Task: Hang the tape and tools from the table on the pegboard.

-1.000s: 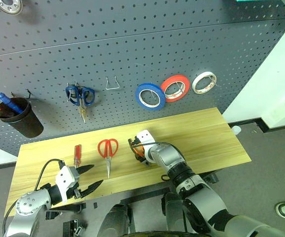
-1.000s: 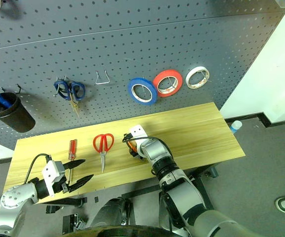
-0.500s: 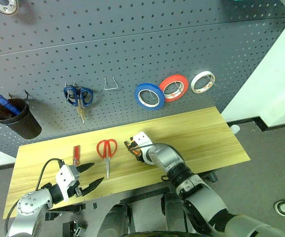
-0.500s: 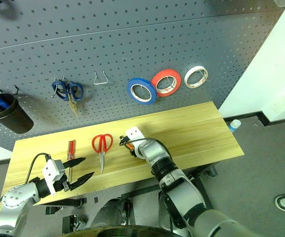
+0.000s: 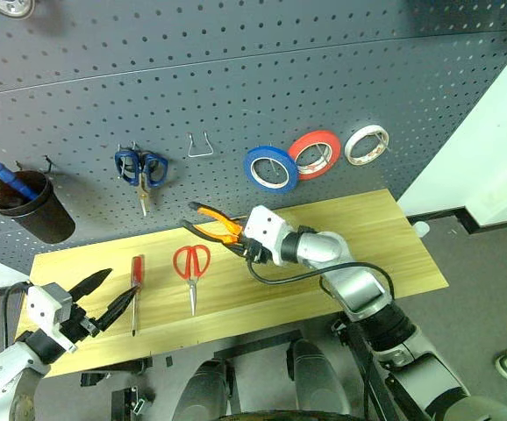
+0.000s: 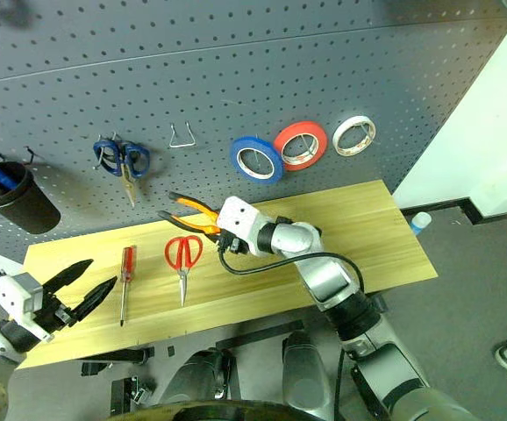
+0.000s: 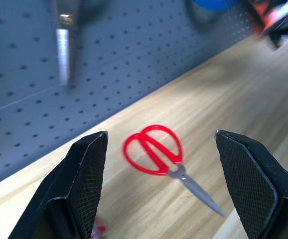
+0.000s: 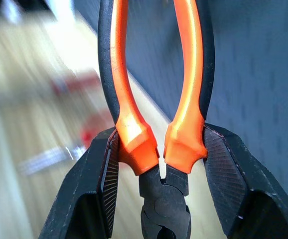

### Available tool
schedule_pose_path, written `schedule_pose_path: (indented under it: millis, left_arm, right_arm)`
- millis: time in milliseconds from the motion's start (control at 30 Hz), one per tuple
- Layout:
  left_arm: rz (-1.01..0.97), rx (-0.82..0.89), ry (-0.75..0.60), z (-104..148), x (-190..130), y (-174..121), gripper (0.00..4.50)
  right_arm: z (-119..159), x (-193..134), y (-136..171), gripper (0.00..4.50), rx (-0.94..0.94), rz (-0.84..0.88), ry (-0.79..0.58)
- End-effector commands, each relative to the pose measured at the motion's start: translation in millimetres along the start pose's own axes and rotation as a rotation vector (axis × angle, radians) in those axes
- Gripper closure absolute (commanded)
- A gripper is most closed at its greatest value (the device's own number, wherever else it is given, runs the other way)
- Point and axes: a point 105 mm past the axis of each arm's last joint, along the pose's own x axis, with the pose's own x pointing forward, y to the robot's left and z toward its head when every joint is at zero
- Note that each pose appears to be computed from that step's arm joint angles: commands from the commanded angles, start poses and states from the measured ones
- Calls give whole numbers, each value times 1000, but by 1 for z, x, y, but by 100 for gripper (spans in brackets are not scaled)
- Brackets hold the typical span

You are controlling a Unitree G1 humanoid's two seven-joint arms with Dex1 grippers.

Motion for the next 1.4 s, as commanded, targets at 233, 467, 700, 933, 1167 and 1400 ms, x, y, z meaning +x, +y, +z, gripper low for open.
schedule_pose_path:
  millis: [233,467,700,933,1167,1400]
  left_arm:
    - [-4,53,-211,34,43,-4,89]
    - [-17,101,-310,46,81,-15,89]
    - [-31,95,-349,48,96,-21,89]
    - [-47,82,-360,48,104,-28,89]
    - [-49,74,-354,43,108,-24,89]
    - [-47,76,-353,39,105,-20,89]
  right_arm:
    - [129,13,-55,241,21,-151,-378]
    - [144,45,-86,241,114,-225,-438]
    - [148,65,-91,241,139,-254,-500]
    - [149,70,-99,241,166,-298,-565]
    - [136,83,-89,241,191,-310,-572]
    - [115,90,-83,241,160,-384,-549]
